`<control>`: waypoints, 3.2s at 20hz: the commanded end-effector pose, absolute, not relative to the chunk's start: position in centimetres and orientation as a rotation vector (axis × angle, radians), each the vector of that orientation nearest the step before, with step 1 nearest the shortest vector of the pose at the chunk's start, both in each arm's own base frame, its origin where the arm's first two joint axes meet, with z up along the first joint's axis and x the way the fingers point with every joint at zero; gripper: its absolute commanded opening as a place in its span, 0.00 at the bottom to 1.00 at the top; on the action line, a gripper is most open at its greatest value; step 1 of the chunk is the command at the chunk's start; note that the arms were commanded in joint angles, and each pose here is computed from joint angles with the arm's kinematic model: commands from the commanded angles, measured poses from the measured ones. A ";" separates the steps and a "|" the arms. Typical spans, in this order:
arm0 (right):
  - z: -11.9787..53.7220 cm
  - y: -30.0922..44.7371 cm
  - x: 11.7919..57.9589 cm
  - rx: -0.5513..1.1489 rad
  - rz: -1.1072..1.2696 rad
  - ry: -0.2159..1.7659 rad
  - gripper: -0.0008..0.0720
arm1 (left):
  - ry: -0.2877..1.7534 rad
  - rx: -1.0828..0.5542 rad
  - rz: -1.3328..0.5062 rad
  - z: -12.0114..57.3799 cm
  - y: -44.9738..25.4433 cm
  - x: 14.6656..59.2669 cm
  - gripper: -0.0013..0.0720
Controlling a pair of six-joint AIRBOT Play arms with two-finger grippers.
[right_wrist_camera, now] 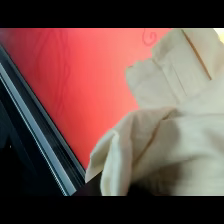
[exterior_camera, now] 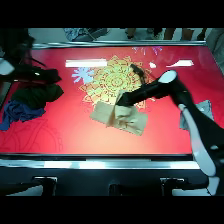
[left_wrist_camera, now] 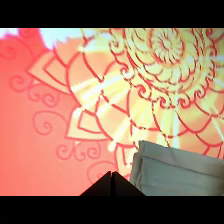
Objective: Fold the shirts.
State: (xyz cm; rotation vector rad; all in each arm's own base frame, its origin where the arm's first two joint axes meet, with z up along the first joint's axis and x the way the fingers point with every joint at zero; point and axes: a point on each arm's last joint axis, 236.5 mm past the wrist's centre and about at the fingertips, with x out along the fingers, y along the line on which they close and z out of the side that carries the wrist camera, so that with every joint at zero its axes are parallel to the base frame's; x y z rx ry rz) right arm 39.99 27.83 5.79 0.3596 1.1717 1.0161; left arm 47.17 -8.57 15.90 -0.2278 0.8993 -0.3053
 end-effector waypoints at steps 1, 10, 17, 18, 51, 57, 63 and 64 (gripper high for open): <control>0.0 34.9 41.0 0.587 1.027 1.227 0.70 | 0.756 -0.236 -0.234 22.2 -4.5 45.0 0.07; 2.0 15.6 44.5 0.348 0.716 1.213 0.96 | 0.794 -0.190 -0.257 21.4 -4.7 43.7 0.07; -6.8 9.2 34.8 0.455 0.509 1.560 0.97 | 0.808 -0.193 -0.269 20.9 -5.2 43.5 0.07; -7.4 10.7 35.2 0.552 0.513 1.510 0.97 | 0.808 -0.192 -0.272 20.9 -5.3 43.5 0.07; 17.1 -22.8 39.0 0.637 -0.027 0.784 0.07 | 0.808 -0.194 -0.292 21.0 -6.1 43.4 0.07; 16.9 -25.5 31.6 0.623 -0.178 0.927 0.07 | 0.808 -0.193 -0.292 21.0 -6.1 43.4 0.07; 6.7 -24.2 23.5 0.676 -0.253 1.360 0.07 | 0.807 -0.193 -0.292 21.0 -6.1 43.4 0.07; 5.0 -23.7 22.3 0.686 -0.246 1.416 0.07 | 0.807 -0.193 -0.292 21.0 -6.1 43.4 0.07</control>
